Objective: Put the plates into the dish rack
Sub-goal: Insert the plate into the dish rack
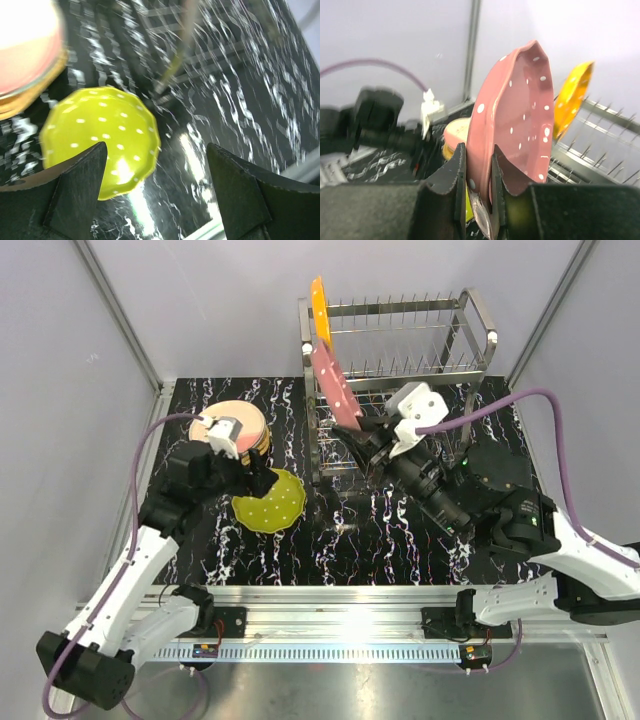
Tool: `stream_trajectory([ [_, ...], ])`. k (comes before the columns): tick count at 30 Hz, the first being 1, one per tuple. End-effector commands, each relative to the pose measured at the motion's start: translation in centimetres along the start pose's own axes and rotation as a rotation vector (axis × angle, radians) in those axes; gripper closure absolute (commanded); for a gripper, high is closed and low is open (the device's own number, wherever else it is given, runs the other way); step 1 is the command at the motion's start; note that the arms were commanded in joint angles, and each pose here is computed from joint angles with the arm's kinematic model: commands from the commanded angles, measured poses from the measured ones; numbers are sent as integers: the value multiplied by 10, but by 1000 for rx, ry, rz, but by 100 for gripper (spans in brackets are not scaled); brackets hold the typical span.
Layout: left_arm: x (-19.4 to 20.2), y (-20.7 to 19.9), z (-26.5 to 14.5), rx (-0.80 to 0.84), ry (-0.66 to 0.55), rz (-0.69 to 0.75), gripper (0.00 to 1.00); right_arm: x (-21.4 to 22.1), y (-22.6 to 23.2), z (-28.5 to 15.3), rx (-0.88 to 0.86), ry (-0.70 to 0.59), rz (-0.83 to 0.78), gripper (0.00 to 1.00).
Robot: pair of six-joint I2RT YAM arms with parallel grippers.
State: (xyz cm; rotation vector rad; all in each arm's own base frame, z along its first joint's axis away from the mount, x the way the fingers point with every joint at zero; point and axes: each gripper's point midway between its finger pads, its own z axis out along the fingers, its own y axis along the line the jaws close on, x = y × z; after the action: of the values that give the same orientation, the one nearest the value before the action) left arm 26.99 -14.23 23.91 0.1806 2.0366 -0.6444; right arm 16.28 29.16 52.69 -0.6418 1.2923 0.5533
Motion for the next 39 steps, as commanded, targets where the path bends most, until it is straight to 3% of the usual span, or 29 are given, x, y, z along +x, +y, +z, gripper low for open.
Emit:
stream_trajectory([
  [1, -19, -19, 6, 21, -60, 152, 16, -80, -42, -9, 148, -220, 50, 100],
  [9, -41, -57, 43, 122, -202, 137, 9, -120, -68, -7, 274, -295, 52, 100],
  [16, -45, -68, 114, 81, -168, 149, 9, -108, -110, 24, 316, -264, 62, 100],
  [23, -43, -66, 152, 60, -150, 105, 11, -116, -130, 44, 318, -272, 56, 100],
  [25, -41, -58, 161, 23, -154, 94, 12, -123, -132, 47, 300, -292, 73, 100],
  [28, -36, -51, 171, -6, -154, 86, 22, -127, -138, 54, 285, -306, 88, 100],
  [34, -33, -41, 182, -57, -142, 89, 24, -119, -154, 72, 290, -311, 119, 100],
  [39, -37, -30, 184, -95, -140, 130, 33, -110, -172, 89, 242, -331, 189, 100],
])
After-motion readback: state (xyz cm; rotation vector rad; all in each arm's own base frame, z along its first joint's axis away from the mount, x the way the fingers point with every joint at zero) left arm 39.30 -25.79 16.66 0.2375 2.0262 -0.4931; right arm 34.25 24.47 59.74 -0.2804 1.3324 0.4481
